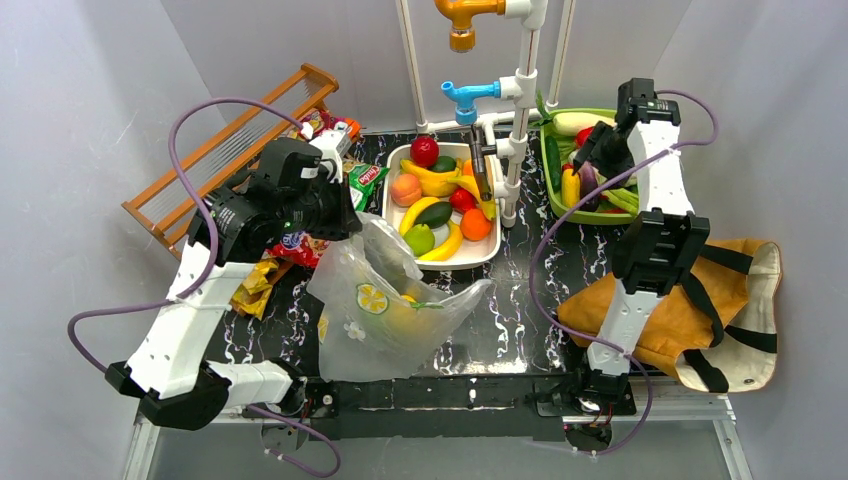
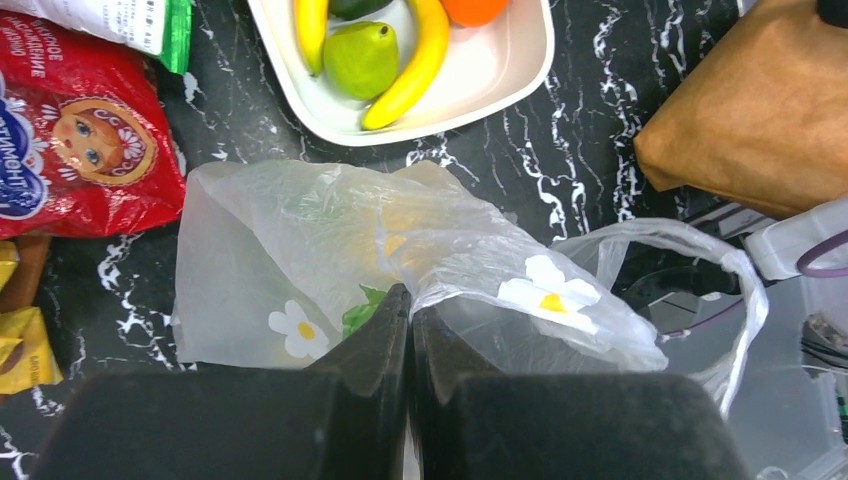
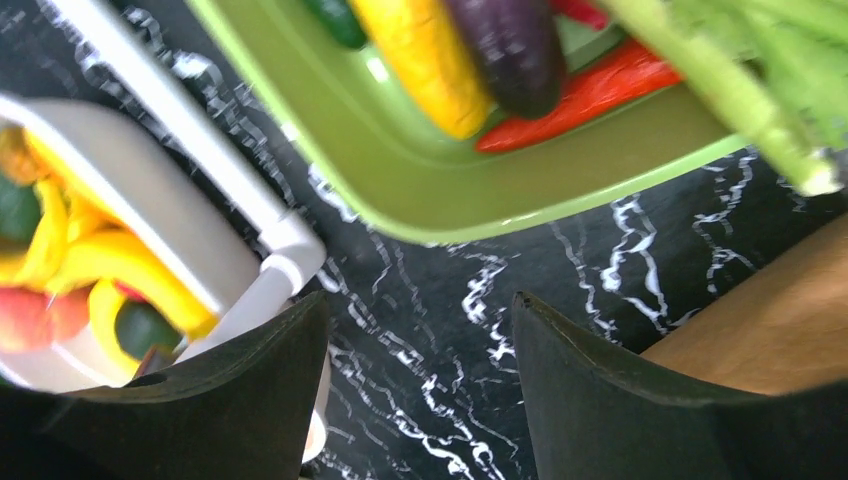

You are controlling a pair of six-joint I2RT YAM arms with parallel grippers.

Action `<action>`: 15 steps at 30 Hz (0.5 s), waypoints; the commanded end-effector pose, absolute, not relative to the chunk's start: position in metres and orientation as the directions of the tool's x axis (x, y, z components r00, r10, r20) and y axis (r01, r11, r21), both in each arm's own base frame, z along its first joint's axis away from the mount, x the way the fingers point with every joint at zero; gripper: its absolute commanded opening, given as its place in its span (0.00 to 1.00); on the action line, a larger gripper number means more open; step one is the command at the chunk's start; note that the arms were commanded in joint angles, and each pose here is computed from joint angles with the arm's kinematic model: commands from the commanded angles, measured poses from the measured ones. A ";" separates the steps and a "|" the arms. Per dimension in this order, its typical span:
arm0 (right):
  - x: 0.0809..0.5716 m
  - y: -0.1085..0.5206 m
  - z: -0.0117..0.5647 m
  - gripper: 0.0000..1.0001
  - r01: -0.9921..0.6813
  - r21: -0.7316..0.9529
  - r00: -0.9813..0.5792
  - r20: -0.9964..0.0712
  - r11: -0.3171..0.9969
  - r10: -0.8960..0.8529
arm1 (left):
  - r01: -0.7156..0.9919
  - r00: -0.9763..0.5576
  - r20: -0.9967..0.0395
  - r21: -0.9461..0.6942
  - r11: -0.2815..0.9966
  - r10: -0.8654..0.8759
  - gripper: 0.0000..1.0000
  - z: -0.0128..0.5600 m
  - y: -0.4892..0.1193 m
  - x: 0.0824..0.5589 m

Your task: Place the mixed food into the grocery bags and tie them

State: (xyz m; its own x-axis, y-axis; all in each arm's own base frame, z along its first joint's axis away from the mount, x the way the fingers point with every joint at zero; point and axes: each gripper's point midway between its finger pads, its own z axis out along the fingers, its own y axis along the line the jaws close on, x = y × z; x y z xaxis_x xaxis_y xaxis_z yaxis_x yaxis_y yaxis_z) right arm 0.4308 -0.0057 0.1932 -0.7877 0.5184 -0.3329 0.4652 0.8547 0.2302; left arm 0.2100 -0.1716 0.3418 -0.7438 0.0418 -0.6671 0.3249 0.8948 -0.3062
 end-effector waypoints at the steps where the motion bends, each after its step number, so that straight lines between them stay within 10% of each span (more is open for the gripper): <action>1: 0.449 -0.044 0.185 0.74 0.532 0.146 -0.740 -0.400 0.834 0.541 | 0.320 -0.733 -0.675 -0.230 0.919 0.086 0.00 0.337 -0.158 0.214; 15: 0.505 -0.074 0.137 0.76 0.467 0.109 -0.737 -0.501 0.878 0.454 | 0.340 -0.728 -0.670 -0.169 0.925 0.146 0.00 0.333 -0.156 0.224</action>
State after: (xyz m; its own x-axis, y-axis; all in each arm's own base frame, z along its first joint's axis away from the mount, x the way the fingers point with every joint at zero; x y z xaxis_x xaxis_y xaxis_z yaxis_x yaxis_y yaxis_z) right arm 0.4807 -0.0617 0.1298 -0.7692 0.4903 -0.4098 0.4950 0.8628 0.1032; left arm 0.2207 -0.1622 0.3319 -0.7318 0.1128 -0.6721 0.3356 0.9180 -0.2114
